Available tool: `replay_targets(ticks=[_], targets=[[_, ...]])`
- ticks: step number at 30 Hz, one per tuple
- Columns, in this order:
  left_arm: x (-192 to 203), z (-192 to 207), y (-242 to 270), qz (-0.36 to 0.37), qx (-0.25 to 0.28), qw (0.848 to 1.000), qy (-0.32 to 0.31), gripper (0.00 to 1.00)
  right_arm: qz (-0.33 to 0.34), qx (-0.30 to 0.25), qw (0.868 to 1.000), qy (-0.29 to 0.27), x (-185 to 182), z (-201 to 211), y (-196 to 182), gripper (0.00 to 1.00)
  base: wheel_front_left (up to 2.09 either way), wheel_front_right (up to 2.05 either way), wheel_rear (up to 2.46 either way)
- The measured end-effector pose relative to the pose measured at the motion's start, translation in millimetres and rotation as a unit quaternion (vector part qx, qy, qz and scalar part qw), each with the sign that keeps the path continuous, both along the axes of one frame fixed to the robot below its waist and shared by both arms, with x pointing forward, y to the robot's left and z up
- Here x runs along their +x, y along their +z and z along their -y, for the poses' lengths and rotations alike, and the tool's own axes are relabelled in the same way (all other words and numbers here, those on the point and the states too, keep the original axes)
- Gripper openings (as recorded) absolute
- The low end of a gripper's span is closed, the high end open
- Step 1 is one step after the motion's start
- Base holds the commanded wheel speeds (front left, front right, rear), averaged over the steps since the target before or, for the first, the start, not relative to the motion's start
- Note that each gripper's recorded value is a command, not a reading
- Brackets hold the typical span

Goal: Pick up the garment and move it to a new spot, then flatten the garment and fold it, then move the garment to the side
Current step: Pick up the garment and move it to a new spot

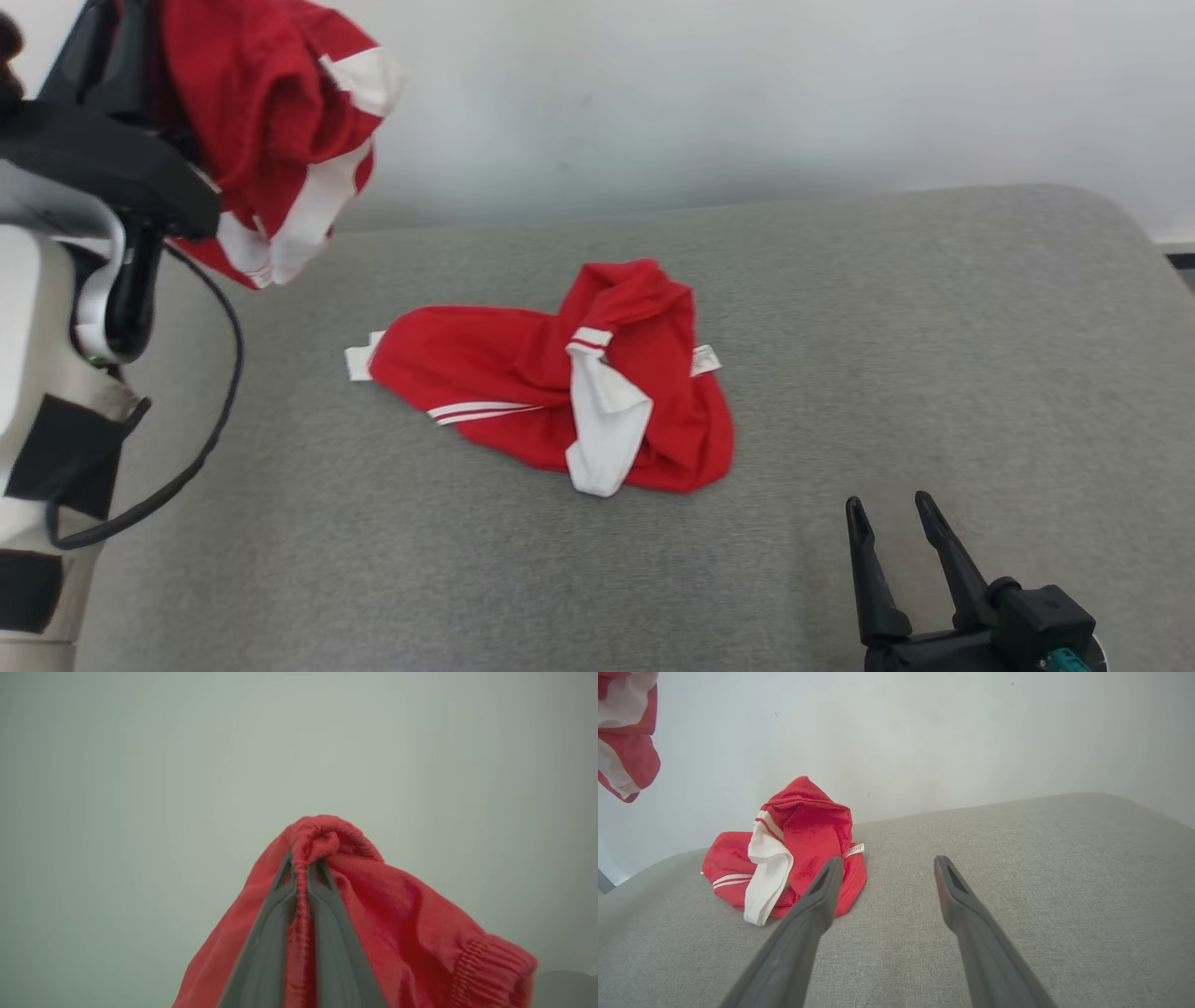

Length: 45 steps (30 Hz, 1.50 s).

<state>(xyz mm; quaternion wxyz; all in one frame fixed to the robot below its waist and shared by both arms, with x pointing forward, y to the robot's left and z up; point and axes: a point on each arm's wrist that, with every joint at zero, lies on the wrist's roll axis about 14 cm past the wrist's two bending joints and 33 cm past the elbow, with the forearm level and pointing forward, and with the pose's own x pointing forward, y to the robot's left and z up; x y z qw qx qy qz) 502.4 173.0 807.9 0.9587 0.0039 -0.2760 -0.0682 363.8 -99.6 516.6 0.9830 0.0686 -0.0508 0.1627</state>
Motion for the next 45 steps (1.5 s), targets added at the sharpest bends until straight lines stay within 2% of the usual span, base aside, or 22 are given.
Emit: replay_targets(ticks=[8, 16, 30, 38, 45], targets=[[-9.9, -84.8, -24.1, -0.024, -0.016, 0.995, 0.098, 0.0, -0.003, -0.008, 0.999, 0.053, 14.4, -30.6, -5.0, 1.0, 0.0, 0.0, 0.0], [-23.9, -155.0, -46.1, -0.044, -0.023, 0.981, 0.188, 0.0, -0.013, -0.011, 0.995, 0.097, 26.3, -57.8, -15.2, 1.0, 0.0, 0.0, 0.0], [-14.3, -219.9, -117.2, -0.11, -0.052, 0.954, 0.274, 0.0, -0.036, -0.025, 0.99, 0.131, 49.1, -69.9, -42.5, 1.0, 0.0, 0.0, 0.0], [-8.9, -252.1, -184.5, -0.178, -0.075, 0.924, 0.329, 0.0, -0.056, -0.029, 0.988, 0.141, 57.3, -71.3, -62.9, 1.0, 0.0, 0.0, 0.0], [-12.8, -273.4, -244.1, -0.248, -0.091, 0.886, 0.38, 0.0, -0.063, -0.034, 0.989, 0.131, 65.7, -62.0, -72.6, 1.0, 0.0, 0.0, 0.0]])
